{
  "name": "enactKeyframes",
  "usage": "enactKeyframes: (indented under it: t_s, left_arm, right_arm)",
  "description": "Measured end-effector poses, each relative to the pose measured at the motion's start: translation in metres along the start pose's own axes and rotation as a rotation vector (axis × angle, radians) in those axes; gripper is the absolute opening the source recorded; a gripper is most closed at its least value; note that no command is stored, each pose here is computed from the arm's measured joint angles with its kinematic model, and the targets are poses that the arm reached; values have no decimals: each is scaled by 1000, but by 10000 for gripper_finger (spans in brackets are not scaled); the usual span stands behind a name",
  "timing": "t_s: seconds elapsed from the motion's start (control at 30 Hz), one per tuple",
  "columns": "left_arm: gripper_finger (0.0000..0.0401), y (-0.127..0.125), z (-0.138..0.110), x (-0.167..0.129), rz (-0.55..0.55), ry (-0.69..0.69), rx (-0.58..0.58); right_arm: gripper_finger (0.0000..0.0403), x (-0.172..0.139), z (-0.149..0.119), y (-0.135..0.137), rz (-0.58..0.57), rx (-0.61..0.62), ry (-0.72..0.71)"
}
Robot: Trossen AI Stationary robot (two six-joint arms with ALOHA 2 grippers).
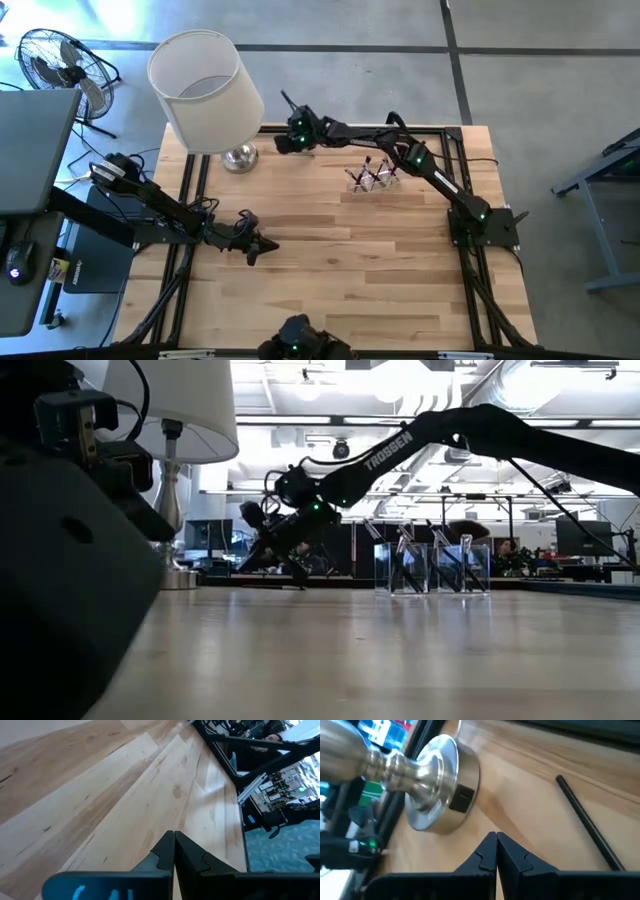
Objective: Put items in baskets/containers
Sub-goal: Put the eyeshadow brush into the transparent organizer
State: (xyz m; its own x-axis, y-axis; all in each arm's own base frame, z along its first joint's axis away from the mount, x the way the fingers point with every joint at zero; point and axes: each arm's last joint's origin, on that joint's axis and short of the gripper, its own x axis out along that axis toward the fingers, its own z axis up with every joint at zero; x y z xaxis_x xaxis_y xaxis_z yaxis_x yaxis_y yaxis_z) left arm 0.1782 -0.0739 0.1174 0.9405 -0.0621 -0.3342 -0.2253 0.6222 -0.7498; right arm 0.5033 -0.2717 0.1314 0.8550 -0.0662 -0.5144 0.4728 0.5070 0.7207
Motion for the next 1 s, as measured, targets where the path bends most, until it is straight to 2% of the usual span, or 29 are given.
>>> enactKeyframes:
  t_s: [0.17, 0.3, 0.4, 0.57, 0.73, 0.83, 1.0]
  left_arm:
    - [1, 0, 0, 0, -7, 4, -20]
    - [1, 0, 0, 0, -7, 4, -27]
    - [1, 0, 0, 0, -6, 3, -27]
    - [1, 0, 0, 0, -4, 1, -27]
    - [1, -1, -1, 0, -20, 26, -32]
    - [1, -1, -1, 0, -18, 27, -31]
    - [1, 0, 0, 0, -3, 2, -4]
  right_arm:
    - [0, -6, 9, -6, 89, 100, 55]
    - [0, -11, 15, -9, 199, 220, 153]
    - [0, -9, 8, -6, 267, 271, 269]
    - [0, -4, -3, 1, 298, 250, 342]
    - [0, -8, 6, -2, 320, 254, 310]
    - [0, -12, 20, 3, 435, 220, 248]
    - [0, -30, 48, 26, 658, 296, 19]
